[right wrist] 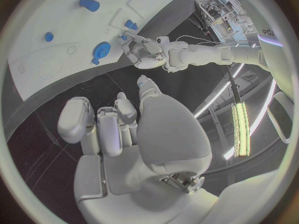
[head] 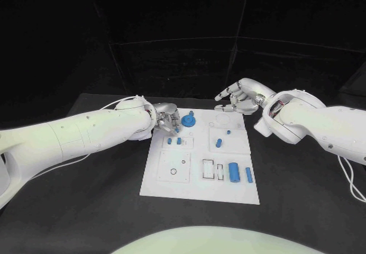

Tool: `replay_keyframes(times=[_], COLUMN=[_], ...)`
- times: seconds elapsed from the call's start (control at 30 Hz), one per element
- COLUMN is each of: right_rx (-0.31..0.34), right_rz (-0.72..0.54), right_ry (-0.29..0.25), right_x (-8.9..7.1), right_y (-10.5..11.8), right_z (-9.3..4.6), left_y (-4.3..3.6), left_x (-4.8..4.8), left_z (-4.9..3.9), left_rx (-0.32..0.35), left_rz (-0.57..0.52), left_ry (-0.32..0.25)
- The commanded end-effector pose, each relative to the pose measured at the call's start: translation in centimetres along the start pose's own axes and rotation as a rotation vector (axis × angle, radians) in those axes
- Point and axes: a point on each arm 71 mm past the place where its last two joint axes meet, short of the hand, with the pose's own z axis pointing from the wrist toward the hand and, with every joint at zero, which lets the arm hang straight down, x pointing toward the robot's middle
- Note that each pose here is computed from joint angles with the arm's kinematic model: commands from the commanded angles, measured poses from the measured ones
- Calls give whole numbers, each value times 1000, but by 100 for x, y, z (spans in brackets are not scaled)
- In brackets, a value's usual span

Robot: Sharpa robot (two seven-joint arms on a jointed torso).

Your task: Assemble the parts on the task board

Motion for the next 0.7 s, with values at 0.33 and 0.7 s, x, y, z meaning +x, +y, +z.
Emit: replay_keyframes(times=[0.33, 0.7], right_rx=[-12, -10], right_rz=[2, 2], right_ry=[-1, -2], right_x=[-4, -8], right_y=[20, 15], right_z=[8, 5], left_y=[-17, -6], left_x=[24, 22], left_z=[19, 26], left_rx=[-17, -28], left_rz=[-3, -3], left_ry=[29, 28])
